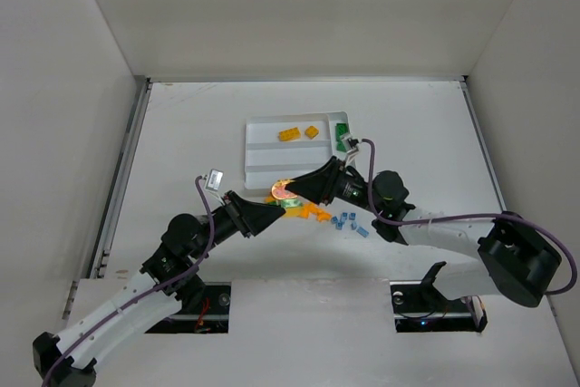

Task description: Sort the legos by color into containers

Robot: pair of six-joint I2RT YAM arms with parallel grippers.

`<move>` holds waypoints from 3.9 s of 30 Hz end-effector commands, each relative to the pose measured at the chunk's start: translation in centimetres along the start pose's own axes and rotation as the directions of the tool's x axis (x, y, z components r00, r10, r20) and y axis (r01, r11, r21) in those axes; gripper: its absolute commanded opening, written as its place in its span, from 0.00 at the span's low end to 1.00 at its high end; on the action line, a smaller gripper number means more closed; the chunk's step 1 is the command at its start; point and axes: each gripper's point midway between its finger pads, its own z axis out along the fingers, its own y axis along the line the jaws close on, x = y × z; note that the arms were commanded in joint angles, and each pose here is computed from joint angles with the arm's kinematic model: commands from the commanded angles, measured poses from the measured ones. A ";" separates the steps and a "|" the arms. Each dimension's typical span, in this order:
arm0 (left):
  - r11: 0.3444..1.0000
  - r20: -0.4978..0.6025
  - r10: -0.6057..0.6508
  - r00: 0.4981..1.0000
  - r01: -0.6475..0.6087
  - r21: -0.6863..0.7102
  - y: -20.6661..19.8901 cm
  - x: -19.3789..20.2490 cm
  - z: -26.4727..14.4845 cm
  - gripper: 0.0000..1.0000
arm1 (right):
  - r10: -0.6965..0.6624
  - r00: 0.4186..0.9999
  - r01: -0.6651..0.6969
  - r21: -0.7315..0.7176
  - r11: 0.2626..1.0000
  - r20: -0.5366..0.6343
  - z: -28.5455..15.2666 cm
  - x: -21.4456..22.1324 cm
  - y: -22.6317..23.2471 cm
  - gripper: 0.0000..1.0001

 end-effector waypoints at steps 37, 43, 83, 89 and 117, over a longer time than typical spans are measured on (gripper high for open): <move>0.997 0.103 -0.015 0.995 0.023 -0.079 3.4 -1.6 1.4 0.13 | -0.217 0.976 0.165 0.585 0.794 0.019 2.6 -12.3 -19.6 0.32; 0.985 0.210 -0.005 0.978 0.041 -0.168 5.8 -4.1 1.2 0.13 | -0.223 0.969 0.232 0.707 0.668 -0.106 5.2 -13.5 -25.4 0.33; 0.985 0.177 -0.155 0.972 0.166 -0.054 5.4 -4.6 0.3 0.14 | -0.044 0.998 0.031 0.239 0.971 0.051 2.1 -6.6 -9.1 0.77; 0.982 0.151 -0.184 0.971 0.174 0.074 2.2 -4.7 0.5 0.14 | 0.033 0.997 -0.037 0.068 0.997 0.063 0.3 -4.7 -5.9 0.83; 0.958 0.107 -0.275 0.956 0.262 0.118 1.6 -4.1 1.3 0.13 | 0.080 0.996 -0.082 -0.100 0.992 -0.031 1.5 -1.1 -1.9 0.66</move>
